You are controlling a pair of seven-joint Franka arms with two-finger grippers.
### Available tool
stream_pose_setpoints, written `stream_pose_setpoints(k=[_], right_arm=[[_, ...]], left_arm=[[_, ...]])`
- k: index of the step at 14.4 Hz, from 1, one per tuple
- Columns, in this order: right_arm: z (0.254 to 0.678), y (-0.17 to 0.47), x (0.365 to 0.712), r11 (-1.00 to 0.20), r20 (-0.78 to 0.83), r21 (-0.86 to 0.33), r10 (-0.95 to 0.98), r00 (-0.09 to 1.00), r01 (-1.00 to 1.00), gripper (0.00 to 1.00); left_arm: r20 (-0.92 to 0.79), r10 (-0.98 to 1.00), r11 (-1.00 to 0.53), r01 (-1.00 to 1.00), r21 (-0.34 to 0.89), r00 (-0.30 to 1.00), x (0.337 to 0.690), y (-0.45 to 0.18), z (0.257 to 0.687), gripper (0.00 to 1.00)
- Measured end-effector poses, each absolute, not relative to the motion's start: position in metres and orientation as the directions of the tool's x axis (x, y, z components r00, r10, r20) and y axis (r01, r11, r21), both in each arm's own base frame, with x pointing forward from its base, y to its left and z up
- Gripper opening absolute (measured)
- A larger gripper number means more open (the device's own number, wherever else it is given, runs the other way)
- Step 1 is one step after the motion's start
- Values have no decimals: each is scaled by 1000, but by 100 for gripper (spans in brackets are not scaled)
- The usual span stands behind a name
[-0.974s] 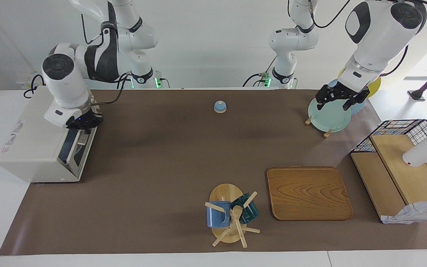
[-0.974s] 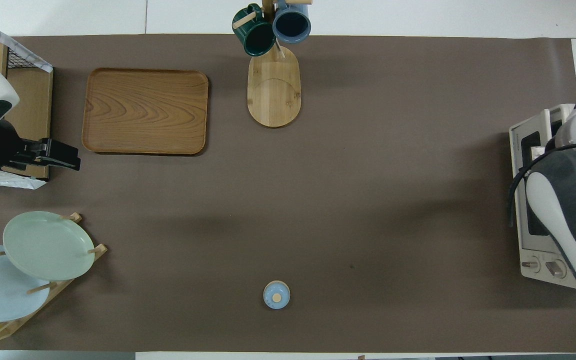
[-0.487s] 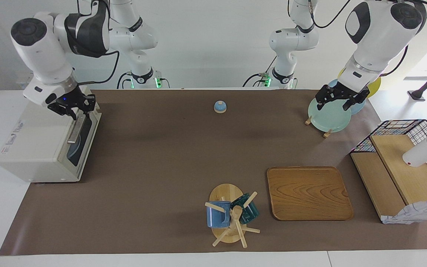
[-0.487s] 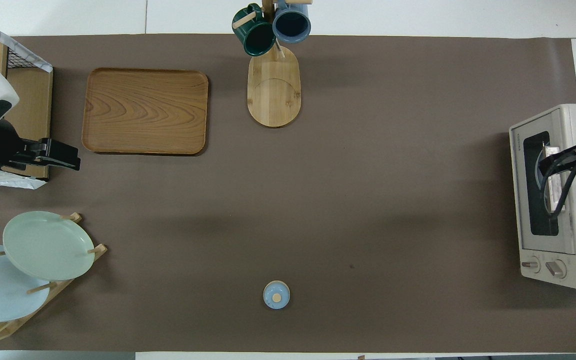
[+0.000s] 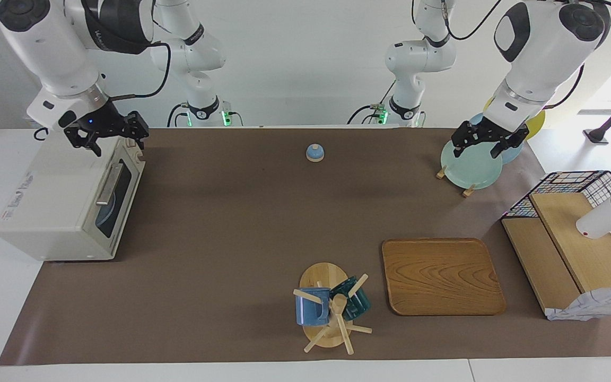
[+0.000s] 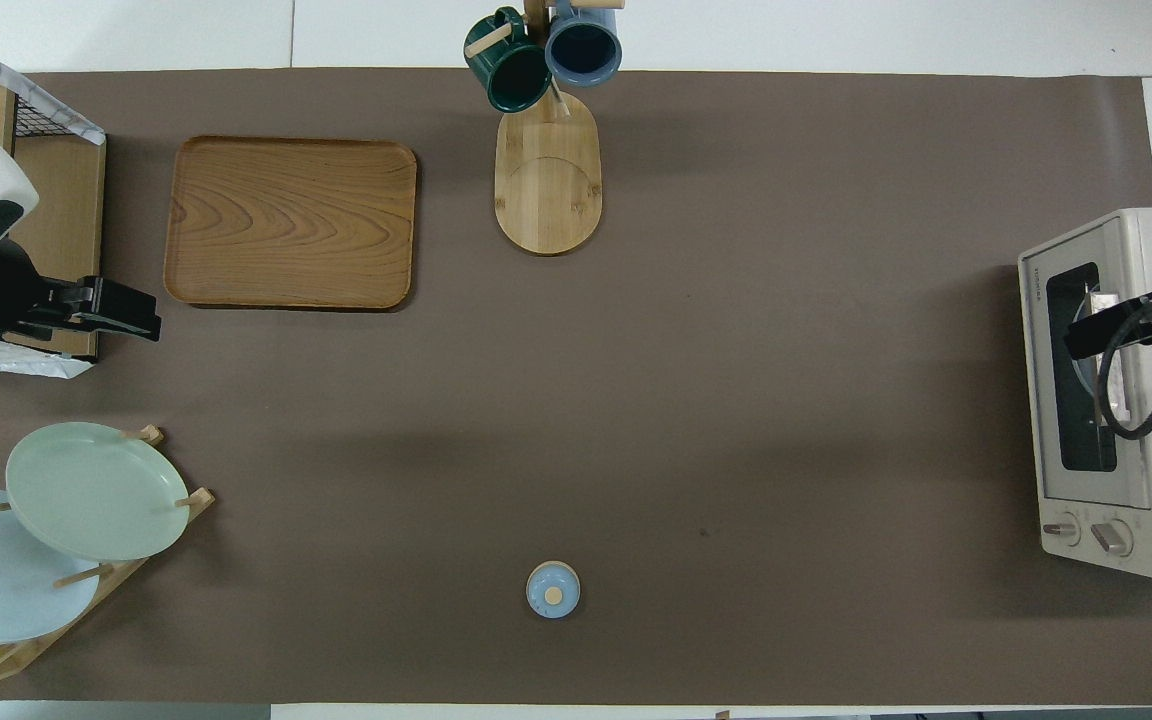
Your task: Put eggplant into oven
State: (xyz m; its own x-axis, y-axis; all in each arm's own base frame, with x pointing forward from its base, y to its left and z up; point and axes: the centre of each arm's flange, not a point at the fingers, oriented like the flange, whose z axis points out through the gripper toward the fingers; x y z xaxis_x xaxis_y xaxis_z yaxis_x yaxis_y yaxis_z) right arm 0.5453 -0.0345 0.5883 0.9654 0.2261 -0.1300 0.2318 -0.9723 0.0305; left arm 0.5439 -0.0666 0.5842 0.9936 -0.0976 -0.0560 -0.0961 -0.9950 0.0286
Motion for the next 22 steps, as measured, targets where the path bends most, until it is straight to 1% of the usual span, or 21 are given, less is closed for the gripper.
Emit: stream_pose_setpoints(k=[5, 12, 18, 22], right_arm=[[591, -19, 539, -967, -136, 25, 247, 959, 253, 100], [592, -24, 532, -970, -134, 23, 235, 963, 240, 100], [599, -20, 531, -982, -119, 34, 179, 976, 185, 100], [600, -30, 530, -987, -113, 23, 157, 981, 161, 100]], left_arm=[[-56, -98, -995, -96, 29, 994, 544, -67, 584, 100], [-56, -97, -995, -96, 29, 994, 544, -67, 584, 100], [-56, -97, -995, -96, 29, 994, 544, -67, 584, 100], [-56, -97, -995, -96, 29, 994, 544, -67, 584, 100]])
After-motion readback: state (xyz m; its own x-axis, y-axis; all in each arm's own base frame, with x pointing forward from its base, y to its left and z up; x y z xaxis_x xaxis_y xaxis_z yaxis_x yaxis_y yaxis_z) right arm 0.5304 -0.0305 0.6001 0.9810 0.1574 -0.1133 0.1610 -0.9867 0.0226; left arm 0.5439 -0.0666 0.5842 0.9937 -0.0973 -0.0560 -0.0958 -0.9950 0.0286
